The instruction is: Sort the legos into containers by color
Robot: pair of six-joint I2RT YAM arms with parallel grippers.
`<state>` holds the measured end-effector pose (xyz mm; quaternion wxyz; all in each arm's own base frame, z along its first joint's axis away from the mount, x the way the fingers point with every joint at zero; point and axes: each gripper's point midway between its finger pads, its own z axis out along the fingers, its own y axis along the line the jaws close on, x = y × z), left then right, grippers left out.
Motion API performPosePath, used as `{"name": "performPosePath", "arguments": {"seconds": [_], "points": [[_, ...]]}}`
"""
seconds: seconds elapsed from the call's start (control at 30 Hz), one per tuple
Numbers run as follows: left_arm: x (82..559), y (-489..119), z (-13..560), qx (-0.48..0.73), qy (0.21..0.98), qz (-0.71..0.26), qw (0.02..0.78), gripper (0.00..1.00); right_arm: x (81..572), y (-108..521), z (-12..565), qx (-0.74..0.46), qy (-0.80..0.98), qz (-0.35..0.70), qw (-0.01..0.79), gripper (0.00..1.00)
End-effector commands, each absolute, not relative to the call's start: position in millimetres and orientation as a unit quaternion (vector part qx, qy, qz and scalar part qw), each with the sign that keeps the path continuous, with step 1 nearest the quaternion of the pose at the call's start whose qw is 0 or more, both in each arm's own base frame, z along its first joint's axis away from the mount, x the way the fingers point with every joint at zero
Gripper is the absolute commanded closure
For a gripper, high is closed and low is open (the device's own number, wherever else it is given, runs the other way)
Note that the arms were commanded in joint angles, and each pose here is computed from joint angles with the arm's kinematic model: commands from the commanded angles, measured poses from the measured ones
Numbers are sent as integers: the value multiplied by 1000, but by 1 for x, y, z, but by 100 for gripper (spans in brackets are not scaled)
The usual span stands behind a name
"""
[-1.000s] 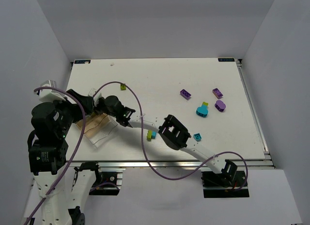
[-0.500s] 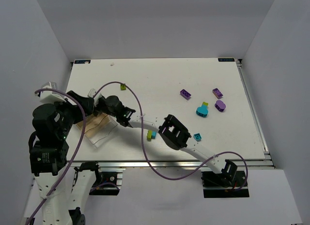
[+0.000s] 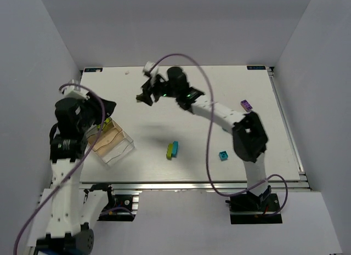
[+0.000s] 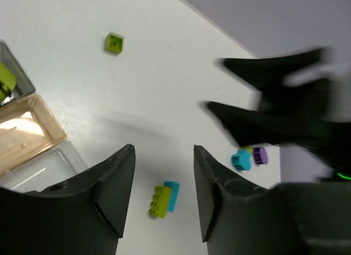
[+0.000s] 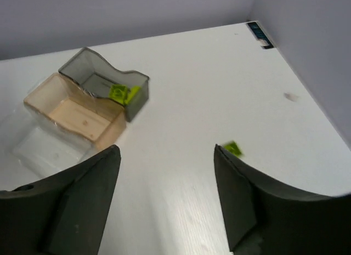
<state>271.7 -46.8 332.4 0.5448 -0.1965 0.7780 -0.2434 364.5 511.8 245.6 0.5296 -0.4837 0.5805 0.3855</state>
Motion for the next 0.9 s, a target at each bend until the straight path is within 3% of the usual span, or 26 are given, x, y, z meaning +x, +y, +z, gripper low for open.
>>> {"name": "performPosePath", "arguments": {"seconds": [0.0, 0.07, 0.17, 0.33, 0.43, 0.47, 0.5, 0.53, 0.57, 0.63, 0.67, 0.87], "points": [[302, -55, 280, -226, 811, -263, 472, 42, 334, 450, 255, -523, 582, 414, 465, 22], [321, -59, 248, -235, 827, -260, 440, 34, 334, 407, 227, -530, 608, 403, 434, 11], [348, -80, 218, -209, 864, -224, 399, 27, 339, 358, 223, -512, 645, 376, 424, 11], [395, -93, 182, -151, 912, -136, 357, 24, 345, 300, 229, -471, 686, 342, 436, 15], [428, -82, 160, -134, 925, -80, 347, 22, 337, 279, 228, -459, 691, 338, 444, 36], [442, -80, 165, -130, 923, -67, 357, 22, 333, 276, 228, -456, 691, 348, 439, 55], [451, -79, 142, -125, 932, -53, 337, 22, 330, 271, 232, -452, 691, 351, 442, 67], [458, -77, 136, -115, 935, -41, 334, 22, 329, 263, 225, -442, 699, 352, 437, 78], [465, -76, 130, -111, 937, -33, 331, 22, 328, 258, 224, -438, 702, 354, 436, 82], [487, -71, 116, -104, 939, -6, 328, 22, 328, 248, 223, -427, 709, 350, 437, 72], [494, -72, 113, -101, 939, -1, 329, 22, 329, 244, 222, -423, 714, 346, 438, 60], [531, -79, 84, -89, 942, -2, 324, 22, 328, 228, 218, -408, 724, 338, 441, 51]]}}
